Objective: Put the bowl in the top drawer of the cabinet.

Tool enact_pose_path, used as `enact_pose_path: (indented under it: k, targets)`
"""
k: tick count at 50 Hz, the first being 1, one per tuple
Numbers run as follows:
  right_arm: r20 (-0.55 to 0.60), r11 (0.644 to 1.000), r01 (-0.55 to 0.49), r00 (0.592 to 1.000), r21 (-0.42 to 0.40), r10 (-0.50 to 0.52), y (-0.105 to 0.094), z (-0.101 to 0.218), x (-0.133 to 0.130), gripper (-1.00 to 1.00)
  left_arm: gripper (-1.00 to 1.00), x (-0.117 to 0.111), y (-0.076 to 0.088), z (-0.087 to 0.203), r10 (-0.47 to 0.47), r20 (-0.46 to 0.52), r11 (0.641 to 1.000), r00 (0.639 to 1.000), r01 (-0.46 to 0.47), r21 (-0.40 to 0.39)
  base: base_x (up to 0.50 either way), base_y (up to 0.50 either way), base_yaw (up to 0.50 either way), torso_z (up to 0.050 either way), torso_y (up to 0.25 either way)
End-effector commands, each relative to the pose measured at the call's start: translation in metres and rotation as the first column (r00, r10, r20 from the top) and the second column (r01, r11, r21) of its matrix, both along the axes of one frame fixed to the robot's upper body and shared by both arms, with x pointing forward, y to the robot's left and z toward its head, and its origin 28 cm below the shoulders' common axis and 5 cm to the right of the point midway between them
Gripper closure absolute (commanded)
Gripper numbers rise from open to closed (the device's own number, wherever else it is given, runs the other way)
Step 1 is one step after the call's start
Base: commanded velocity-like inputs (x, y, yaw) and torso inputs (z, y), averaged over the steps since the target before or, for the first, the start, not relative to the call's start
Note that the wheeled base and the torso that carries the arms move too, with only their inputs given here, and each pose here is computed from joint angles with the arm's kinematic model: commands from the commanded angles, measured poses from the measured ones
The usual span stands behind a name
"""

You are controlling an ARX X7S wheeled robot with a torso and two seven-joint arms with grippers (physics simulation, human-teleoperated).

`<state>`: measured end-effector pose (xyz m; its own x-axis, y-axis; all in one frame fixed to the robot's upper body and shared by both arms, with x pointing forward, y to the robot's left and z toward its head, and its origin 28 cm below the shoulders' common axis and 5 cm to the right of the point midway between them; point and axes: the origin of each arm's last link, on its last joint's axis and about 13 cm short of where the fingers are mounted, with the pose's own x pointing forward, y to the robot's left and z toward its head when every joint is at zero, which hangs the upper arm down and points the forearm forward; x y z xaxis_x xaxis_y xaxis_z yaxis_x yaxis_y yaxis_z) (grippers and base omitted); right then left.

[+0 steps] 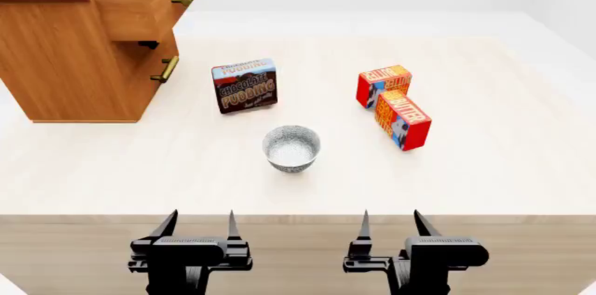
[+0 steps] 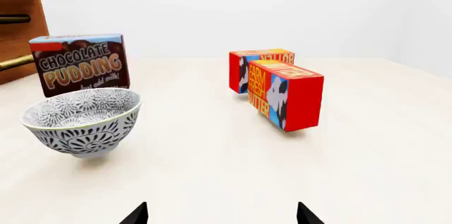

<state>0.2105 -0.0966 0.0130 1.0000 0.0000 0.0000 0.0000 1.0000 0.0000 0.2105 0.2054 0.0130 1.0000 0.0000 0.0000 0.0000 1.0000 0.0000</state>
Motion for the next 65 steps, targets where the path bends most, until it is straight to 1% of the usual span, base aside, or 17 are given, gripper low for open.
enact_pose_path:
  k: [1,3,5,6,11,17,24,31,36,41,44,48,51,55,58,63,65]
  targets:
    - [0.008,1.000,-0.009,1.000,0.005,0.009,0.001,0.001,0.000,-1.00,-1.00,0.000,0.000,-0.001,-0.005,-0.019,1.000,1.000,0.005,-0.007,0.00,0.00,0.00,0.000,0.000]
    - [0.008,1.000,-0.004,1.000,0.008,0.004,0.001,0.002,0.002,-1.00,-1.00,0.002,0.000,-0.001,-0.006,-0.040,1.000,0.999,0.006,-0.006,0.00,0.00,0.00,0.000,0.000]
    - [-0.063,0.999,0.037,0.997,-0.039,-0.039,0.001,0.001,0.005,-1.00,-1.00,0.004,0.000,-0.002,-0.004,-0.052,1.000,0.999,0.004,-0.001,0.00,0.00,0.00,0.000,0.000]
    - [-0.065,0.999,0.033,0.997,-0.040,-0.036,0.001,0.000,0.006,-1.00,-1.00,0.004,0.000,-0.002,-0.004,-0.057,1.000,0.998,0.004,0.000,0.00,0.00,0.00,0.000,0.000]
    - [-0.056,0.998,0.029,0.998,-0.054,-0.032,0.000,-0.001,0.007,-1.00,-1.00,0.005,0.001,-0.004,0.005,-0.068,1.000,0.998,-0.004,0.011,0.00,0.04,0.00,0.000,0.000]
    - [-0.052,0.997,0.029,0.998,-0.065,-0.033,0.001,-0.001,0.009,-1.00,-1.00,0.007,0.000,-0.004,0.005,-0.081,1.000,0.997,-0.005,0.007,0.00,0.50,0.00,0.000,0.000]
    - [-0.051,0.999,0.022,0.998,-0.049,-0.025,-0.001,-0.001,0.009,-1.00,-1.00,0.007,0.001,-0.005,-0.046,-0.084,0.998,0.995,0.044,-0.034,0.00,0.50,0.00,0.014,0.000]
    - [-0.058,0.998,0.035,0.998,-0.052,-0.038,-0.002,0.001,0.011,-1.00,-1.00,0.014,0.004,-0.001,-0.072,-0.070,0.997,0.995,0.070,-0.036,0.00,0.36,0.00,0.048,0.000]
    - [-0.056,0.998,0.043,0.997,-0.037,-0.045,-0.007,0.016,0.019,-1.00,-1.00,0.030,0.012,0.016,-0.077,-0.080,0.995,0.994,0.071,-0.072,0.00,0.00,0.00,0.050,0.000]
    - [-0.031,0.998,0.039,0.999,-0.056,-0.041,-0.009,0.038,0.035,-1.00,-1.00,0.050,0.016,0.039,-0.090,-0.076,0.992,0.993,0.083,-0.091,0.00,0.00,0.00,0.050,0.000]
    - [0.008,0.997,0.059,0.998,-0.040,-0.059,-0.014,0.061,0.047,-1.00,-1.00,0.063,0.017,0.057,-0.106,-0.055,0.992,0.993,0.102,-0.070,0.00,0.00,0.00,0.050,0.000]
    - [0.045,0.990,0.089,0.995,-0.109,-0.084,-0.019,0.085,0.058,-1.00,-1.00,0.078,0.017,0.081,-0.121,-0.021,0.992,0.992,0.120,-0.046,0.00,0.00,0.00,0.050,0.000]
    - [0.008,0.976,0.118,0.993,-0.182,-0.118,-0.023,0.101,0.070,-1.00,-1.00,0.095,0.018,0.093,-0.132,-0.048,0.990,0.990,0.129,-0.050,0.00,0.00,0.00,0.050,0.000]
    - [0.026,0.965,0.134,0.991,-0.226,-0.131,-0.027,0.126,0.081,-1.00,-1.00,0.114,0.020,0.111,-0.124,-0.070,0.991,0.990,0.119,-0.066,0.00,0.00,0.00,0.050,0.000]
    - [0.072,0.944,0.150,0.988,-0.294,-0.135,-0.026,0.155,0.092,-1.00,-1.00,0.128,0.022,0.136,-0.114,-0.055,0.992,0.992,0.110,-0.065,0.00,0.00,0.00,0.050,0.000]
    - [0.055,0.946,0.120,0.993,-0.303,-0.108,-0.029,0.187,0.109,-1.00,-1.00,0.141,0.024,0.176,-0.106,-0.029,0.992,0.994,0.104,-0.067,0.00,0.00,0.00,0.050,0.000]
    - [0.020,0.971,0.066,0.998,-0.229,-0.063,-0.032,0.198,0.115,-1.00,-1.00,0.149,0.024,0.196,-0.102,-0.022,0.992,0.995,0.100,-0.072,0.00,0.00,0.00,0.050,0.000]
